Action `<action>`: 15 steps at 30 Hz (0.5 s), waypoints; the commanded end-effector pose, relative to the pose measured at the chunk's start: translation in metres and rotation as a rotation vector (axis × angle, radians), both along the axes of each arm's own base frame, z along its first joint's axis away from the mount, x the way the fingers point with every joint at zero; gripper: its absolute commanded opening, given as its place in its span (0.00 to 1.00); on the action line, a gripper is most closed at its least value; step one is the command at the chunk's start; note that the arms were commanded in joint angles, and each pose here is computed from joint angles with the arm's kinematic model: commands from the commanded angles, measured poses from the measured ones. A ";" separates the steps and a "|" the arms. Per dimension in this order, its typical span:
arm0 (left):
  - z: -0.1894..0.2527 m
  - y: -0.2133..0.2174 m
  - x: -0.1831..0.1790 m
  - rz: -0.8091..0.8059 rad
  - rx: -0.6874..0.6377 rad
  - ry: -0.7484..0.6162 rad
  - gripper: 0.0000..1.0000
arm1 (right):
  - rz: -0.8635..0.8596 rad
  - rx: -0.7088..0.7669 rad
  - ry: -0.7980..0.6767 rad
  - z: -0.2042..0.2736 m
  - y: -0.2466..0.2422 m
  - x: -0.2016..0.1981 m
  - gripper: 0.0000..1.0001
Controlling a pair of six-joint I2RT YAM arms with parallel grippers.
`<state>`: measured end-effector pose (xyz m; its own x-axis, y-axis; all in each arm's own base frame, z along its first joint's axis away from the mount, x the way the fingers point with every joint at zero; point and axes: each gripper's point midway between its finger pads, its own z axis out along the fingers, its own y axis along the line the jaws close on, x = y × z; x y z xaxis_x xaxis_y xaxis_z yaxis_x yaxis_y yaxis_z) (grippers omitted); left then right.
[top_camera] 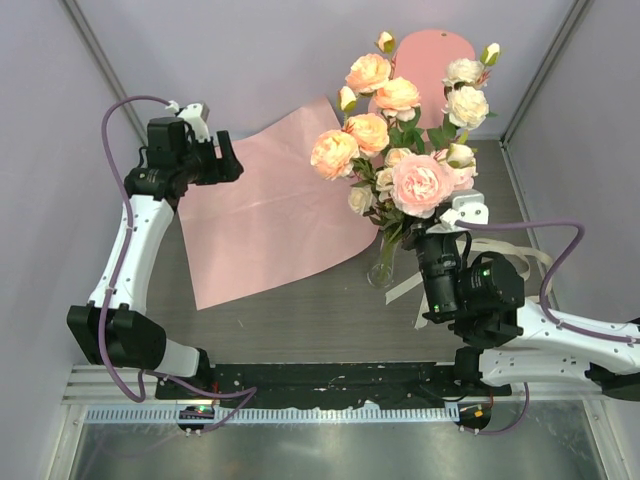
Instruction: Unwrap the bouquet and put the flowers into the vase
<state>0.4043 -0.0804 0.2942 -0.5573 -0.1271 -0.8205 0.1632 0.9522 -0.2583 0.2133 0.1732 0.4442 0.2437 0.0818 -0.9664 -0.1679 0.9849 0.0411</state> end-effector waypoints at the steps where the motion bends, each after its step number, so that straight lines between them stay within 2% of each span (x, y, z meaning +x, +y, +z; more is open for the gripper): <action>1: 0.036 -0.006 0.002 -0.027 -0.011 -0.104 0.75 | -0.104 0.157 0.041 0.003 -0.021 0.004 0.01; 15: 0.034 -0.012 0.001 -0.045 -0.016 -0.095 0.75 | -0.193 0.086 0.121 -0.026 -0.010 0.020 0.01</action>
<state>0.4031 -0.0856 0.2942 -0.5599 -0.1211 -0.8196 0.1783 0.9485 -0.2619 0.2303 0.1703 0.4173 0.1670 0.0546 -0.9844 -0.0166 0.9985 0.0526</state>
